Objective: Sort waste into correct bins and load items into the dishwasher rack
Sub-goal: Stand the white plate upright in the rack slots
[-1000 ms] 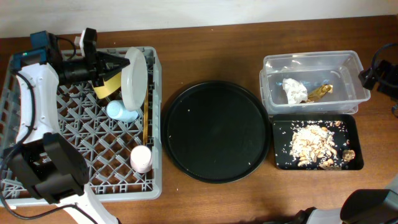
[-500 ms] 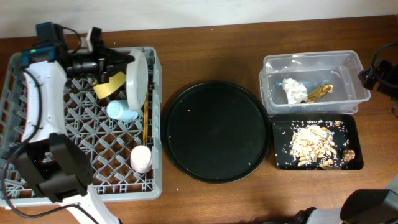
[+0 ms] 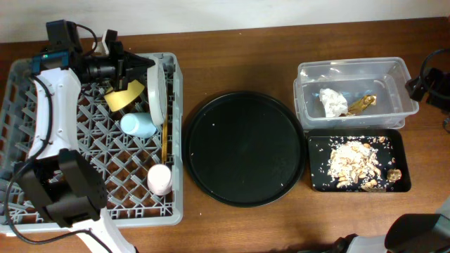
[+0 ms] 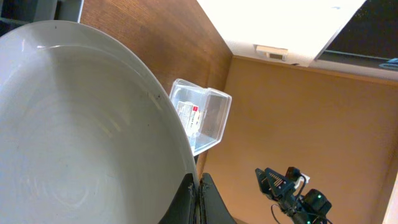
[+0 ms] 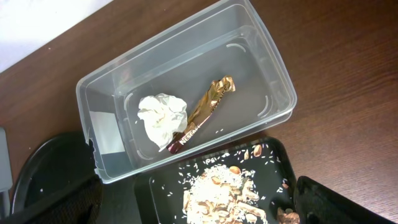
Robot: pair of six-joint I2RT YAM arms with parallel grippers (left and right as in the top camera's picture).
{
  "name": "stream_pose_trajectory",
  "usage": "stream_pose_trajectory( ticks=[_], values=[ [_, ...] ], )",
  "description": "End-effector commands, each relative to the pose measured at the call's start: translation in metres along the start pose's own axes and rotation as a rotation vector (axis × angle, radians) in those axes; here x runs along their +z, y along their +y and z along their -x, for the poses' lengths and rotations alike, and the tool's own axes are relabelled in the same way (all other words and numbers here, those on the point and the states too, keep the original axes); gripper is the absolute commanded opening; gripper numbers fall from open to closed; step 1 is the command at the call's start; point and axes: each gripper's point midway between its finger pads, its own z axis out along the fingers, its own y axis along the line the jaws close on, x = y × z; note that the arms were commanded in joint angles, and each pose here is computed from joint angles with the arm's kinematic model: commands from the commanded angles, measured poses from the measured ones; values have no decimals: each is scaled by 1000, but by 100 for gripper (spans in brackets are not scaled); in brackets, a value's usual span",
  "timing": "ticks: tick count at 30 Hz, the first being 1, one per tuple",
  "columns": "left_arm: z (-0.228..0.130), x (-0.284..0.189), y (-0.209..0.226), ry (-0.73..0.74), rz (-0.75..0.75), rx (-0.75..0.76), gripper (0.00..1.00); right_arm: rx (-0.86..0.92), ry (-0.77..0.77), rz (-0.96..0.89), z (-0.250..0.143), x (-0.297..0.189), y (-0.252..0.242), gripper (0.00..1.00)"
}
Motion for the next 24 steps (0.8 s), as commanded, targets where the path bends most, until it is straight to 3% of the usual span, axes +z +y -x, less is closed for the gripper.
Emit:
stream_pose_trajectory(
  ticks=[1, 5, 12, 13, 14, 15, 18, 24],
  values=[
    [6, 1, 12, -30, 52, -16, 0, 3, -1, -6, 1, 0, -2, 99],
    [15, -1, 27, -84, 140, -10, 0, 3, -1, -6, 1, 0, -2, 99],
    [21, -2, 39, -109, 192, 5, 9, 3, -1, -6, 1, 0, -2, 99],
    [23, -3, 42, -121, 211, 11, 14, 2, -1, -6, 1, 0, -2, 99],
    [25, -4, 45, -131, 229, 11, 34, 3, -1, -6, 1, 0, -2, 99],
    [27, -5, 49, -142, 252, 20, 41, 3, -1, -6, 1, 0, -2, 99],
    [30, -7, 55, -156, 293, 50, 43, 3, -1, -6, 1, 0, -2, 99],
    [33, -14, 60, -175, 329, 63, 68, 3, -1, -6, 1, 0, -2, 99]
  ],
)
